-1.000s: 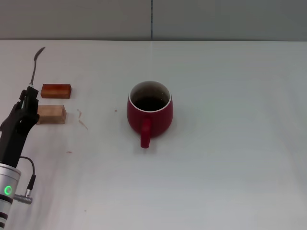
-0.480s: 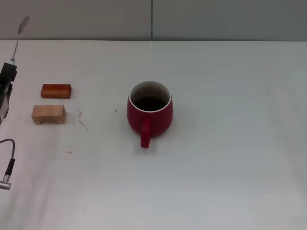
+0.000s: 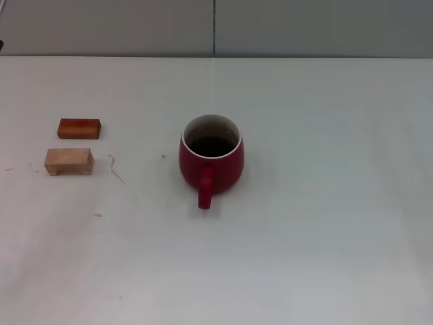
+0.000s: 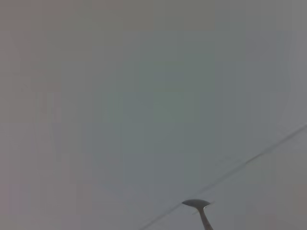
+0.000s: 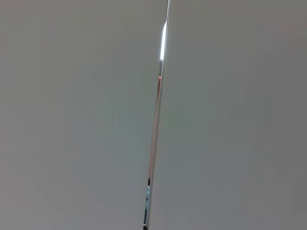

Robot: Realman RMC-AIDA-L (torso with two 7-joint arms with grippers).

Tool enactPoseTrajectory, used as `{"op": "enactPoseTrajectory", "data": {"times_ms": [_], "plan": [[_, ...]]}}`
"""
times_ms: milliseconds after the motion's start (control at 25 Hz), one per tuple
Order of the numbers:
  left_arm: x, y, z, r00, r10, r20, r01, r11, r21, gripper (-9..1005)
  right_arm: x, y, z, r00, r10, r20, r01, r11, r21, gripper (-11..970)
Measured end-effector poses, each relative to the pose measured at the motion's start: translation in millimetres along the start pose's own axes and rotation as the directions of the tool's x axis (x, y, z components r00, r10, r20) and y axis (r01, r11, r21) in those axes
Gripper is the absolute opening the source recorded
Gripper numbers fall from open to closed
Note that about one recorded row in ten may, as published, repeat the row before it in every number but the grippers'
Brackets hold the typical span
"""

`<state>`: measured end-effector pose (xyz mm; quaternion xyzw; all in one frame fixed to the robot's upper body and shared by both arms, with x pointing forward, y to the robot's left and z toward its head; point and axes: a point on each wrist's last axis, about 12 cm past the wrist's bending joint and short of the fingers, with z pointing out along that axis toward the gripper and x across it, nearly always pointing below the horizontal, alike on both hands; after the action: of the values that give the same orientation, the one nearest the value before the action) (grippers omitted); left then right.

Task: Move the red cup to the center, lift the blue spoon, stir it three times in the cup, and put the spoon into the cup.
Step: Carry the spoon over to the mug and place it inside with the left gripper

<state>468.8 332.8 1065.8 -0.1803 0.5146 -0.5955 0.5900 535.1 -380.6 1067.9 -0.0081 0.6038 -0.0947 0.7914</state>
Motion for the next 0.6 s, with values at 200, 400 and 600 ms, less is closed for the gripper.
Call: {"op": "enactPoseTrajectory", "data": {"times_ms": [200,400,600], "plan": [[-21,-11.6,19,0.989,0.073,-0.125,-0.062,0.994,0.094,152,2,0.5,-3,1.0,0.01,-0.004,-0.01,1.0,0.023,647],[-50,-35.1,53,0.934,0.228,-0.276,-0.171,0.961,0.216,151,4,0.4,-7,1.0,0.012,-0.017,-0.011,1.0,0.029,646],[-76,-60.6,78,0.846,0.404,-0.349,-0.312,0.905,0.291,150,7,0.6,-12,0.999,0.014,-0.037,-0.012,0.999,0.036,646]]}}
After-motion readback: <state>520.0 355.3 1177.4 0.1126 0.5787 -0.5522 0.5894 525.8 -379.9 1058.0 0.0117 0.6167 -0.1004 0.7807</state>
